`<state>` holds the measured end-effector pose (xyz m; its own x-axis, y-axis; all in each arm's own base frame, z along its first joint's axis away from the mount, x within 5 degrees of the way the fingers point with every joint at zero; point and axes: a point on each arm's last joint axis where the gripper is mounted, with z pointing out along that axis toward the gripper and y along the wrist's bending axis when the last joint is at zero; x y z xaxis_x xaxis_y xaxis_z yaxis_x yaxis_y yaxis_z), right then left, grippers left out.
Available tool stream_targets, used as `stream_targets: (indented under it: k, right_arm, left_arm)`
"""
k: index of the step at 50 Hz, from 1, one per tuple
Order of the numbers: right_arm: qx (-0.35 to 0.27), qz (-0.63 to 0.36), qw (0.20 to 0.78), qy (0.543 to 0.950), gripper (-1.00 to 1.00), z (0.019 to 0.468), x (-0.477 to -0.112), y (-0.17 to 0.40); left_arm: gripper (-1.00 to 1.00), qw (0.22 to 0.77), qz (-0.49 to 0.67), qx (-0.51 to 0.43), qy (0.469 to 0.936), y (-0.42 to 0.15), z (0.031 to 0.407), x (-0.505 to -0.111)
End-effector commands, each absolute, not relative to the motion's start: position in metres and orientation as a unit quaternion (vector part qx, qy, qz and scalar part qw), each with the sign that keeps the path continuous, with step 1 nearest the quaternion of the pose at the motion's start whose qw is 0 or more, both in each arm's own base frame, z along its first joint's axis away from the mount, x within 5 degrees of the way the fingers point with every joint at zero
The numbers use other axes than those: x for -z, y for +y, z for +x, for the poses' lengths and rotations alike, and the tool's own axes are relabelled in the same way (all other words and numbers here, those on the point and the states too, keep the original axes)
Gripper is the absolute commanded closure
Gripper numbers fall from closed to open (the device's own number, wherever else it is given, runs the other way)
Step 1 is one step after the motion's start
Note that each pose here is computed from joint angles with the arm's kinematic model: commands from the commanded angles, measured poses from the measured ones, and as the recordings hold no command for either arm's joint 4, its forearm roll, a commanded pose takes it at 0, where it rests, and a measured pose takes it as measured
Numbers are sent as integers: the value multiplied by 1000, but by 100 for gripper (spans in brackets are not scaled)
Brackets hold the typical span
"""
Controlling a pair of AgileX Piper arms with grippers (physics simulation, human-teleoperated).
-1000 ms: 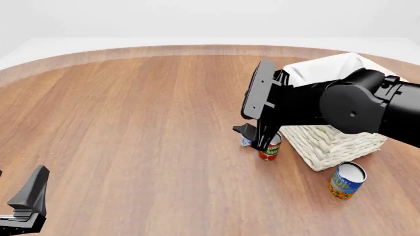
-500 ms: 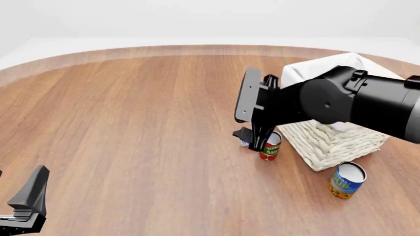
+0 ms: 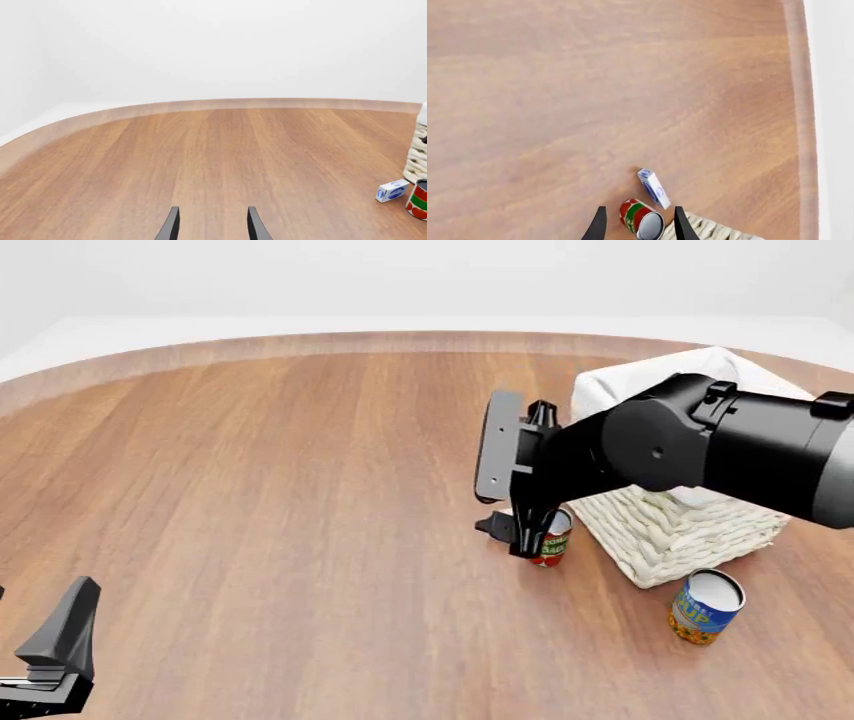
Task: Pick up the alphabet soup and the cream cheese box, and put them in the basket.
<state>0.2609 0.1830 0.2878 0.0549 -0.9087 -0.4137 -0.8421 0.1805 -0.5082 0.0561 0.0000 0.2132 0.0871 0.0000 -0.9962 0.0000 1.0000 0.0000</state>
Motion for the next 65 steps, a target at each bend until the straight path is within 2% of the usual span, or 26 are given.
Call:
stream_targets:
  k: [1,18,65]
  right_arm:
    - [48,-643,342,684,-100,260,-287,184]
    - [57,-643,341,683,-100,272,-295,183]
    - [62,-682,291,668,-100,283,-265,187]
  left_arm:
    - [-100,737,0,0,676,0,56,-213]
    - [-100,737,0,0,676,0,57,-214]
    - [-100,737,0,0,676,0,57,-214]
